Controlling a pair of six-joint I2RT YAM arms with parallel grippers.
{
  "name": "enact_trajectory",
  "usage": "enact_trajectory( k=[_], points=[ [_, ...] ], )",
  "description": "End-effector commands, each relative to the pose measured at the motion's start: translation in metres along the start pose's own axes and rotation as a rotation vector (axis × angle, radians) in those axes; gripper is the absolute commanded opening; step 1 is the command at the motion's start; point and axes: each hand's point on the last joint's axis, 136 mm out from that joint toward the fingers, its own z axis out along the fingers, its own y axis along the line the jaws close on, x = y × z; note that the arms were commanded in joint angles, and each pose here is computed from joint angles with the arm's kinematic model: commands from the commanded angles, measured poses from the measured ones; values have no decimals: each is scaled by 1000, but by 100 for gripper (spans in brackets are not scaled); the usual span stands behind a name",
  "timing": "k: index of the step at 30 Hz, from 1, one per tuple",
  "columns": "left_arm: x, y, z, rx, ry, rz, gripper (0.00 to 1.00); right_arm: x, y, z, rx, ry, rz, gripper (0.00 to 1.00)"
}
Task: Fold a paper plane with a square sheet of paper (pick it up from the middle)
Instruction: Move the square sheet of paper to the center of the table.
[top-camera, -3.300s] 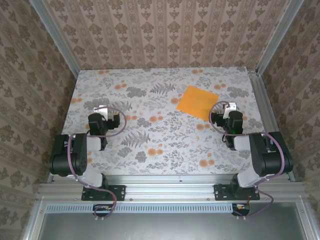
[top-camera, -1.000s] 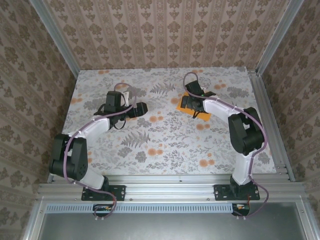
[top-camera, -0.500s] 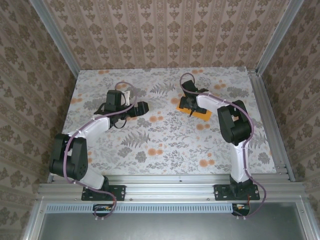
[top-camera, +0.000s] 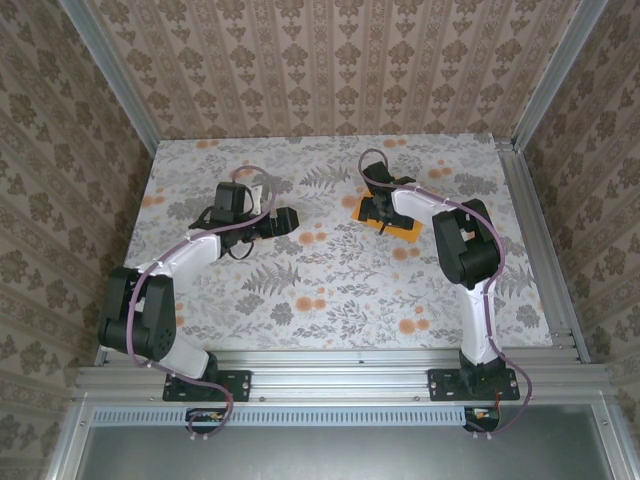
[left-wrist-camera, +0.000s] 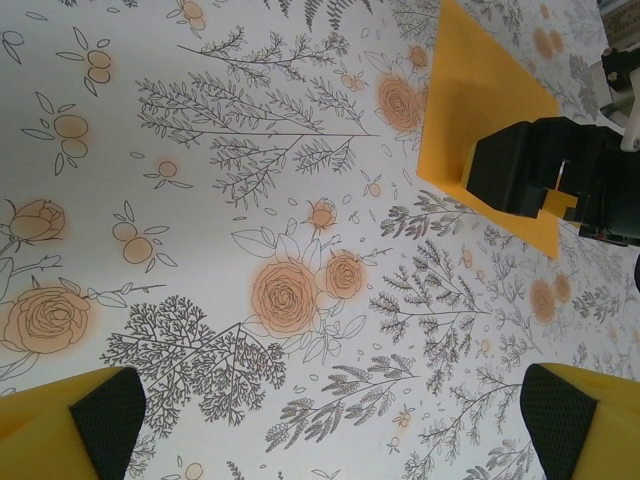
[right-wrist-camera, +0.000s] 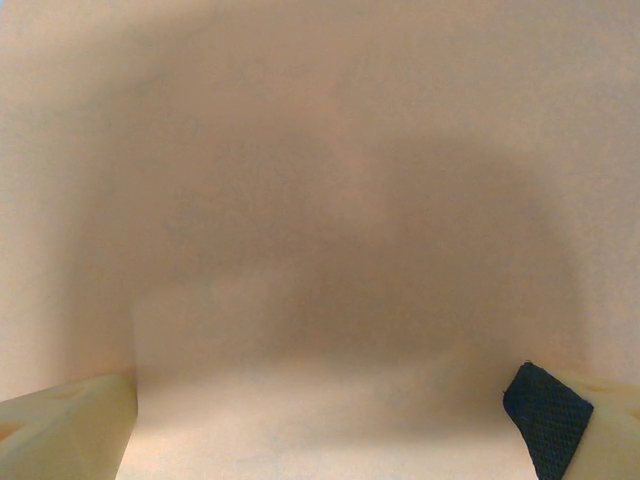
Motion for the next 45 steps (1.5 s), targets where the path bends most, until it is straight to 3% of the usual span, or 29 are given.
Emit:
enact_trajectory(
  k=[1, 15, 25, 32, 41, 45],
  points=[
    [4, -5, -9, -2, 12, 31, 100, 36, 2, 6, 19, 98, -76, 100],
    [11, 2, -30, -76, 8, 72, 100, 95, 38, -25, -61, 136, -290, 100],
    [23, 6, -53, -121, -8, 68, 100, 158, 63, -63, -161, 151, -627, 100],
    [33, 11, -52, -121, -4, 36, 100, 181, 64, -82, -187, 172, -587, 100],
    [40, 13, -54, -121, 7, 17, 100, 133, 67, -138, -216, 11, -351, 100],
    [45, 15, -51, -113, 16, 1, 100, 124, 74, -131, -197, 14, -306, 100]
  ],
)
